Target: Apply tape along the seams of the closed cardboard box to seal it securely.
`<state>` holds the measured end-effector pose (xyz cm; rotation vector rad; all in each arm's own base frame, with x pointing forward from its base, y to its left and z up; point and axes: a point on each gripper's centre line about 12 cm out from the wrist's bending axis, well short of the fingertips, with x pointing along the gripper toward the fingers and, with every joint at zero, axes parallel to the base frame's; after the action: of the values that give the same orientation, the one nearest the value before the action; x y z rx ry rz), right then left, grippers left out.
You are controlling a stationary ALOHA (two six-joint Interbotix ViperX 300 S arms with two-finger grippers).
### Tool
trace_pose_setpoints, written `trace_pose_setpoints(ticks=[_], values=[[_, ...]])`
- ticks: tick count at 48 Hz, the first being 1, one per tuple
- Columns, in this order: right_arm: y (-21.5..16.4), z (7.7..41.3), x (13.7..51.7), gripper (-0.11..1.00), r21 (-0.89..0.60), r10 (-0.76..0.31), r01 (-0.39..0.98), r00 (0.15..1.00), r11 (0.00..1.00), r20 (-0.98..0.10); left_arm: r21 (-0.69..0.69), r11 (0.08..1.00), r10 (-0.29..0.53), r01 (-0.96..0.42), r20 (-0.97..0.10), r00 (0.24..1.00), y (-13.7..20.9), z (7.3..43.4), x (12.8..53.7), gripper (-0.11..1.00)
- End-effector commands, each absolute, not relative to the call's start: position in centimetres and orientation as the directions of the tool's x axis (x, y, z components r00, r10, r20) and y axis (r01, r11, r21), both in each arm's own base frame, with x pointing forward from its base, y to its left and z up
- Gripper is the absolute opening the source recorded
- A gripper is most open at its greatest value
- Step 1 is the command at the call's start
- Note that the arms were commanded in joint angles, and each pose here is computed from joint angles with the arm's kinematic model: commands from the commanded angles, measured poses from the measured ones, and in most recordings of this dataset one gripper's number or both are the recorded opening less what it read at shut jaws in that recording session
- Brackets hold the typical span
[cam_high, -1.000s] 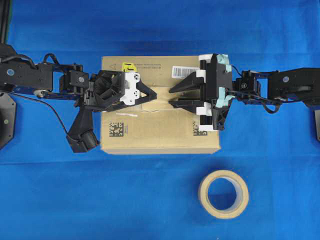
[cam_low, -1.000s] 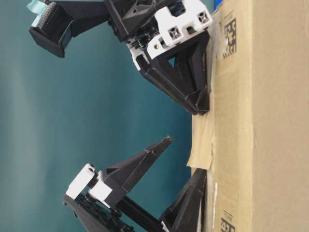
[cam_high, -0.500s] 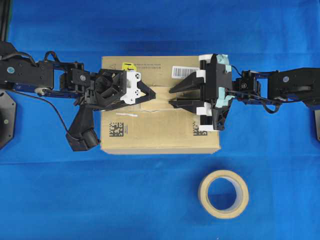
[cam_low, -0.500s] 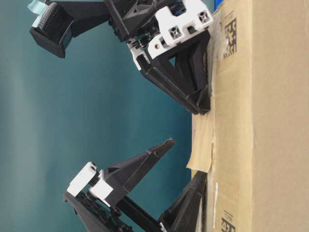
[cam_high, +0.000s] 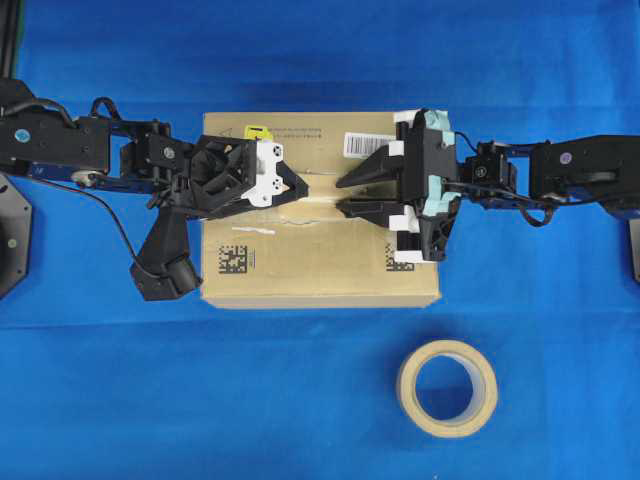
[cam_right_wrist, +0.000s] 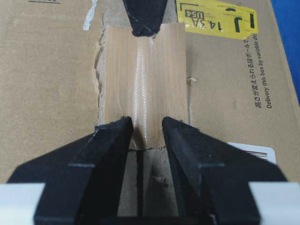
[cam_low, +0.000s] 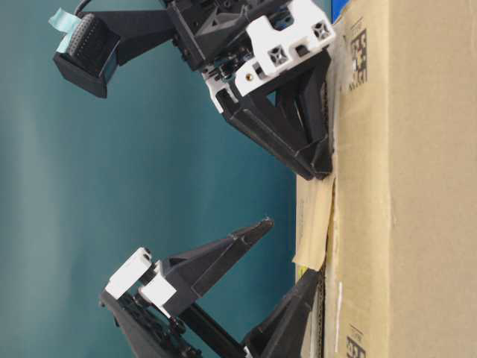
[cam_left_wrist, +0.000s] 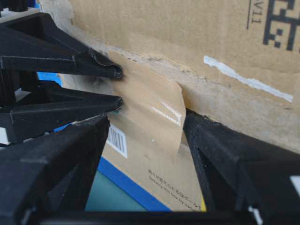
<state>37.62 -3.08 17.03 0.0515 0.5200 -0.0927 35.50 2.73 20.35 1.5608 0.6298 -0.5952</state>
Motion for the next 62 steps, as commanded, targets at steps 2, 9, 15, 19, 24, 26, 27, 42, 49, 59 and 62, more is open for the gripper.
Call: trace_pose_setpoints(ticks=[2,9,15,19,24,26,27,42,49,59,62], values=[[-3.1,17.6,37.9,0.42,0.027,-0.076,0.102,0.87,0.994,-0.488,0.727,-0.056,0.053,0.685,-0.683,0.729,2.9,21.6,35.4,0.66],[-3.2,17.5,37.8,0.42,0.026,-0.077,0.103,0.865,0.994,-0.496,0.714,-0.056,0.05,0.698,-0.696,0.716,2.9,21.5,35.3,0.66],[-3.2,17.4,37.8,0.42,0.027,-0.077,0.104,0.863,0.994,-0.5,0.714,-0.055,0.051,0.698,-0.696,0.716,2.9,21.6,35.2,0.66],[-3.2,17.4,37.8,0.42,0.027,-0.077,0.104,0.863,0.994,-0.5,0.717,-0.057,0.05,0.695,-0.693,0.719,2.9,21.7,35.2,0.66],[-3.1,17.5,37.8,0.42,0.026,-0.076,0.103,0.863,0.994,-0.5,0.732,-0.058,0.052,0.679,-0.677,0.734,2.8,22.1,35.0,0.66],[-3.1,17.4,37.8,0.42,0.026,-0.076,0.103,0.861,0.994,-0.502,0.74,-0.056,0.051,0.67,-0.668,0.742,2.8,22.3,35.0,0.66],[-3.1,17.4,37.7,0.42,0.026,-0.076,0.103,0.86,0.994,-0.505,0.748,-0.053,0.051,0.662,-0.66,0.75,2.8,22.5,35.0,0.65],[-2.9,20.6,36.9,0.42,0.022,-0.075,0.094,0.895,0.995,-0.44,0.871,0.196,0.041,0.45,-0.466,0.884,1.6,25.0,34.2,0.63],[-3.0,23.0,36.6,0.42,0.013,-0.079,0.09,0.925,0.996,-0.371,0.833,0.453,0.032,0.318,-0.371,0.928,1.1,26.1,34.0,0.63],[-3.7,24.7,37.0,0.42,0.013,-0.103,0.11,0.962,0.994,-0.253,0.622,0.76,0.035,0.191,-0.333,0.942,1.2,26.3,34.3,0.47],[-3.8,25.0,37.3,0.38,0.012,-0.105,0.111,0.968,0.994,-0.23,0.553,0.818,0.036,0.157,-0.321,0.946,1.2,26.3,34.4,0.29]])
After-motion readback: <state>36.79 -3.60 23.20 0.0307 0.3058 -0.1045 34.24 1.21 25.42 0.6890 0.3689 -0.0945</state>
